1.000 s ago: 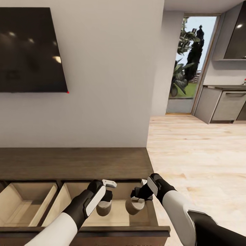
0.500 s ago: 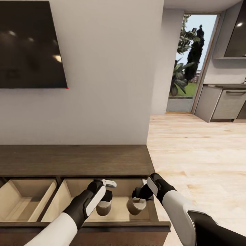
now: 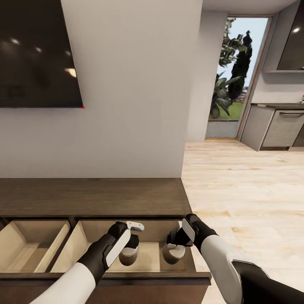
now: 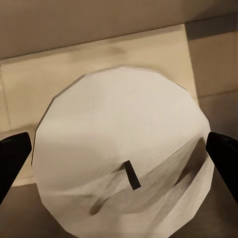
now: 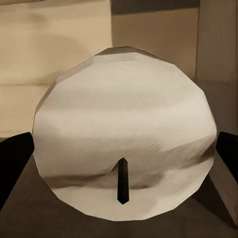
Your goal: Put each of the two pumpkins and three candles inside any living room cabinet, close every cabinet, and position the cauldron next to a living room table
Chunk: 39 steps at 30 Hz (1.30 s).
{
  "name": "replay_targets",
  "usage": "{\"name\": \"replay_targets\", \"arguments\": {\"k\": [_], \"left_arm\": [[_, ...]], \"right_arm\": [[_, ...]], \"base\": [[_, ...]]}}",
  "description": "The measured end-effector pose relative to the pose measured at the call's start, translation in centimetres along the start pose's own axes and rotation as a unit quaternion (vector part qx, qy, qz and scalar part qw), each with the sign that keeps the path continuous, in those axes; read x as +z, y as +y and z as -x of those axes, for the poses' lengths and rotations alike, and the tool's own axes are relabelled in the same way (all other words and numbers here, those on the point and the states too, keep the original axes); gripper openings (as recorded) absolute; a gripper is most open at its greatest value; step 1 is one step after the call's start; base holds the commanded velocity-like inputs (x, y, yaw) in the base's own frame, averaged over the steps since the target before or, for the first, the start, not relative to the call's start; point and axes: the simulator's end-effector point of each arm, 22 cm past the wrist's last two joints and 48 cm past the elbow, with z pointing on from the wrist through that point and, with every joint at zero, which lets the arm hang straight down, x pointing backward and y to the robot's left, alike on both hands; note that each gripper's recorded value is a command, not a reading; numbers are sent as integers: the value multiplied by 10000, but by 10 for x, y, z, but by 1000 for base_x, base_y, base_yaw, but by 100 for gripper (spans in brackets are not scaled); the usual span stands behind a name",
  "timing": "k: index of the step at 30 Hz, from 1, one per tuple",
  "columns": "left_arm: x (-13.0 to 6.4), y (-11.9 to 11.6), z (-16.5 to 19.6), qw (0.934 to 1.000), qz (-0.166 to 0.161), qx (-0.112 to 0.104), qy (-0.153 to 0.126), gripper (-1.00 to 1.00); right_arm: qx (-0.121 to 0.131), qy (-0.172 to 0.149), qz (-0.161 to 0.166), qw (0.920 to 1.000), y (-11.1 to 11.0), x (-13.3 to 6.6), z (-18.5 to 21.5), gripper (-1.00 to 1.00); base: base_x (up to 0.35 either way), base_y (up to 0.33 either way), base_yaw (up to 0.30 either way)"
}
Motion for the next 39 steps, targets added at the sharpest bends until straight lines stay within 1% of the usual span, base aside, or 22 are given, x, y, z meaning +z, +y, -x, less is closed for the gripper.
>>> {"name": "replay_targets", "arguments": {"k": [4, 8, 13, 26, 32, 39], "left_arm": [[0, 0, 0, 10000, -1, 2, -5, -100], [0, 0, 0, 10000, -7, -1, 4, -100], [0, 0, 0, 10000, -3, 5, -5, -100], [0, 0, 1, 10000, 0, 6, -11, -100], [0, -1, 1, 10000, -8, 5, -11, -100], [0, -1, 0, 10000, -8, 8, 3, -100]], "right_arm": [[-7, -9, -269, 9996, -12, 0, 0, -100], [29, -10, -321, 9995, -14, 0, 0, -100], [42, -3, -326, 9995, -14, 0, 0, -100], [42, 2, -293, 9996, -13, 0, -1, -100], [43, 1, -167, 9999, -7, 0, -1, -100], [40, 1, -144, 9999, -6, 0, -1, -100]], "base": [[0, 0, 0], [69, 0, 0], [103, 0, 0], [7, 0, 0], [8, 0, 0], [99, 0, 0]]}}
